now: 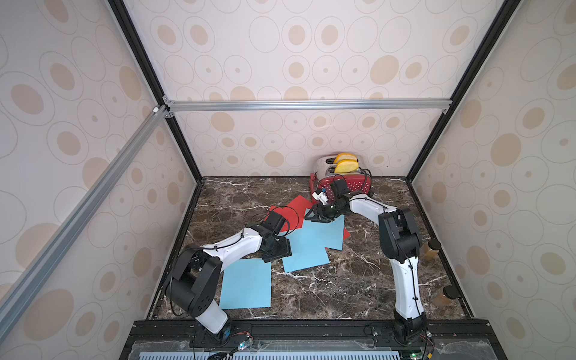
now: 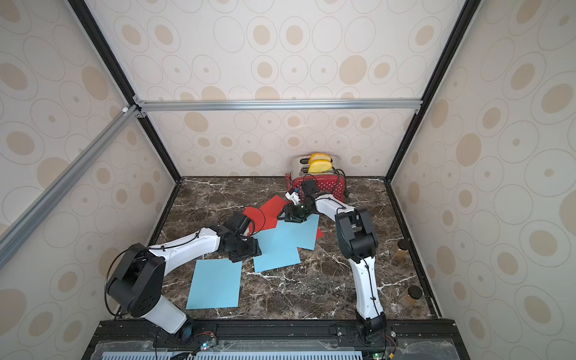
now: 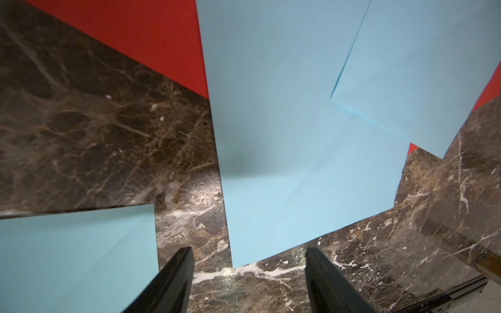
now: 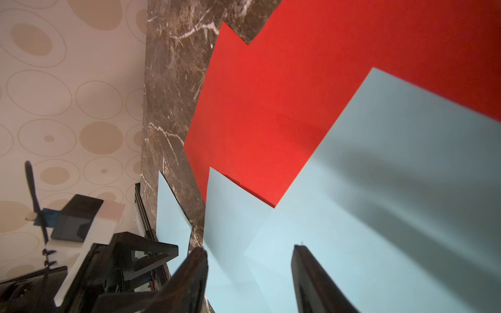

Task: Sort the scattered colored papers by color
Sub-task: Pick up the colored paper from the center of the board, then place the colored paper.

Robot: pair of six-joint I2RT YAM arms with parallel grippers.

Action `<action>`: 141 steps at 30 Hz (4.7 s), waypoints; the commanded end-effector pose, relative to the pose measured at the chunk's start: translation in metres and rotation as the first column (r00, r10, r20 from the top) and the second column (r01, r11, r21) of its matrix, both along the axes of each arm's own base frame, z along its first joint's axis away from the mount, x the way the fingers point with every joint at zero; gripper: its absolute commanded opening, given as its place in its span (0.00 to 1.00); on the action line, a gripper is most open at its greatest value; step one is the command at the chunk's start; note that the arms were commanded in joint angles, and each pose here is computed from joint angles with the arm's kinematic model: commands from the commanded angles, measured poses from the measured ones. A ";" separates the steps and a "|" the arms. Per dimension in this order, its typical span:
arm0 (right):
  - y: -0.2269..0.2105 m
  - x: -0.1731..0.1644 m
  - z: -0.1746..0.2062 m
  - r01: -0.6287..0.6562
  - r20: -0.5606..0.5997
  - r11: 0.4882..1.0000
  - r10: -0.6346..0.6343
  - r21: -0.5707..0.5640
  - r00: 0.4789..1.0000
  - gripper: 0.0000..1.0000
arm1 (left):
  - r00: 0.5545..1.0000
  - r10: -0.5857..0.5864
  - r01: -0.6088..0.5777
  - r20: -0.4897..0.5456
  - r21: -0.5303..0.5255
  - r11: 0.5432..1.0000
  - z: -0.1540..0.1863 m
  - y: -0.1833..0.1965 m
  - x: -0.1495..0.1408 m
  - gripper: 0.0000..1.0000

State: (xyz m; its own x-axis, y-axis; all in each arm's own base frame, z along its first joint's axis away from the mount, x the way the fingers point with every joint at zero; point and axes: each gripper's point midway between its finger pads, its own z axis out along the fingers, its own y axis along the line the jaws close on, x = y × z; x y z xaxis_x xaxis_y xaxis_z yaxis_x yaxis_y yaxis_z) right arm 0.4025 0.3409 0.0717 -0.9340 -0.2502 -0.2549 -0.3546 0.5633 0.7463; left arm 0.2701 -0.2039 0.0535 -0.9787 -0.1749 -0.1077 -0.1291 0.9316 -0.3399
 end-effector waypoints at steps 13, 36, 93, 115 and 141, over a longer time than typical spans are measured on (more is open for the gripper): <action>-0.011 -0.025 -0.027 -0.069 -0.082 0.991 0.060 -0.118 0.995 0.57 | 0.999 0.020 -0.020 -0.032 0.017 1.000 -0.014 -0.005 -0.012 0.69; -0.026 -0.042 -0.072 -0.087 -0.164 0.973 0.052 -0.214 0.985 0.40 | 0.996 0.006 0.001 -0.094 0.080 0.997 -0.058 -0.019 -0.037 0.69; -0.027 -0.014 0.003 -0.056 0.046 0.974 0.068 -0.221 0.997 0.77 | 0.939 -0.052 0.112 0.341 -0.158 0.981 0.026 -0.029 0.039 0.00; -0.028 -0.062 0.071 0.028 0.041 0.999 -0.026 -0.034 0.999 0.78 | 0.983 -0.182 0.181 -0.007 0.151 0.972 0.044 0.048 -0.056 0.00; 0.046 -0.152 0.040 -0.164 -0.055 0.984 0.168 0.074 0.984 0.65 | 0.992 -0.056 0.097 -0.112 0.404 0.910 0.047 0.116 -0.098 0.00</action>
State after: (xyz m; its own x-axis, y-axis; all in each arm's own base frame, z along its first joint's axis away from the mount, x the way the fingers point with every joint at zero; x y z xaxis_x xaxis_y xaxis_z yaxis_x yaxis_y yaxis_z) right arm 0.2574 0.3813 0.1125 -0.8983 -0.3746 -0.2295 -0.3977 0.4715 0.7871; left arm 0.1827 -0.1025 0.0978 -0.9972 -0.0228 -0.0709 -0.0251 0.9992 0.0308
